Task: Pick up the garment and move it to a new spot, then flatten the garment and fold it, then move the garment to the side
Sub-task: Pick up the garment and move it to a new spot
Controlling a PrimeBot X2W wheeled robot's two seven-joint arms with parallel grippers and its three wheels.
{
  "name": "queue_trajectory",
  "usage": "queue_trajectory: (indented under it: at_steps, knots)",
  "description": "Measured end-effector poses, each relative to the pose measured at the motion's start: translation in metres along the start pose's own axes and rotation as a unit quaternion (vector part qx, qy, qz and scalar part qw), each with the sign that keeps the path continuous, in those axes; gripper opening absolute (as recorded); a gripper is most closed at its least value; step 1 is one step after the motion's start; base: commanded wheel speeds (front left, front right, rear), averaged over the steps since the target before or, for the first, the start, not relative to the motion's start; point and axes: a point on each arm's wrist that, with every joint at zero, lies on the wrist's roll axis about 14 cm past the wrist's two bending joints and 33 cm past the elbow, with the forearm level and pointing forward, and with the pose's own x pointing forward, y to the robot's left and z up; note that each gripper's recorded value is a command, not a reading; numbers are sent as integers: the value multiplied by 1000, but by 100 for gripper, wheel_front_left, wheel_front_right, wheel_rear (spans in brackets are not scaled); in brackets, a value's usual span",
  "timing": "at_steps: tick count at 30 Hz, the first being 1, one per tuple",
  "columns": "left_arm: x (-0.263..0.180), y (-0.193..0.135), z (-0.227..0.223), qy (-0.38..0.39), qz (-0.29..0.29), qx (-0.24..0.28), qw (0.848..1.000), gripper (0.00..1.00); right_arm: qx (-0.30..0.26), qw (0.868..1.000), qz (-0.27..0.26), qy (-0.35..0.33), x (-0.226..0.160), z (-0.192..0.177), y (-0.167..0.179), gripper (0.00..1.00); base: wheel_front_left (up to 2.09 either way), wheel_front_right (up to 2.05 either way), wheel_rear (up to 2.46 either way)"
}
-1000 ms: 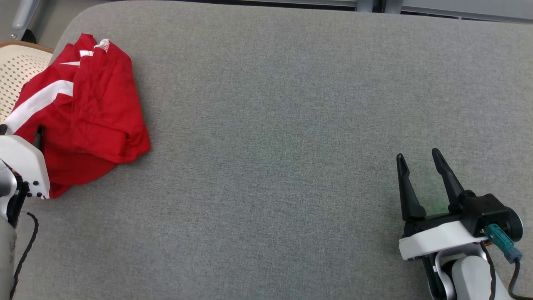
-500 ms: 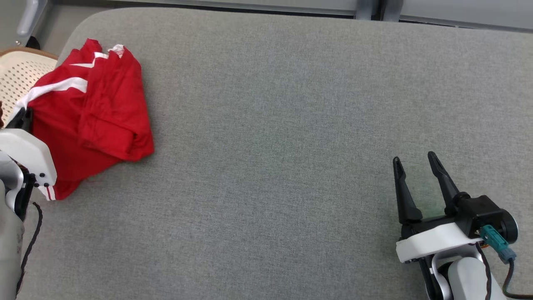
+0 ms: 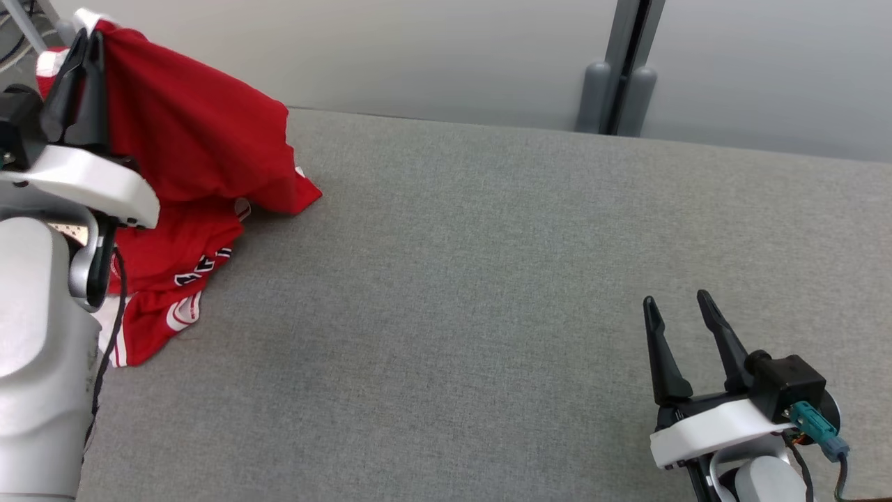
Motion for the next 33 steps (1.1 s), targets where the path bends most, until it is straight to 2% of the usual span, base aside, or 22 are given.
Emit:
queue_trajectory:
  at_steps: [5,8,9,16,18,21,25,29,33]
  knots:
    - [-2,-44,60,-78,-48,-21,996,0,4,1000,-4,-15,-14,12,4,100,0,0,0]
    - [-5,-89,85,-106,-92,-44,989,0,2,1000,-12,-25,-24,20,1,100,0,0,0]
    - [-7,-120,100,-120,-121,-60,984,0,2,999,-25,-35,-30,27,-6,100,0,0,0]
    - [-10,-206,117,-127,-194,-100,968,0,2,995,-71,-67,-55,48,-32,100,0,0,0]
    - [-4,-222,117,-124,-204,-106,965,0,1,994,-86,-71,-63,51,-40,100,0,0,0]
    - [14,-227,129,-148,-199,-86,965,0,1,990,-112,-83,-75,57,-54,100,0,0,0]
    - [28,-254,157,-203,-229,-56,950,0,2,983,-159,-90,-93,61,-82,100,0,0,0]
    - [16,-315,135,-193,-307,-23,932,0,4,979,-188,-78,-106,51,-97,100,0,0,0]
    - [-28,-383,75,-132,-406,2,904,0,8,977,-199,-74,-110,48,-103,100,0,0,0]
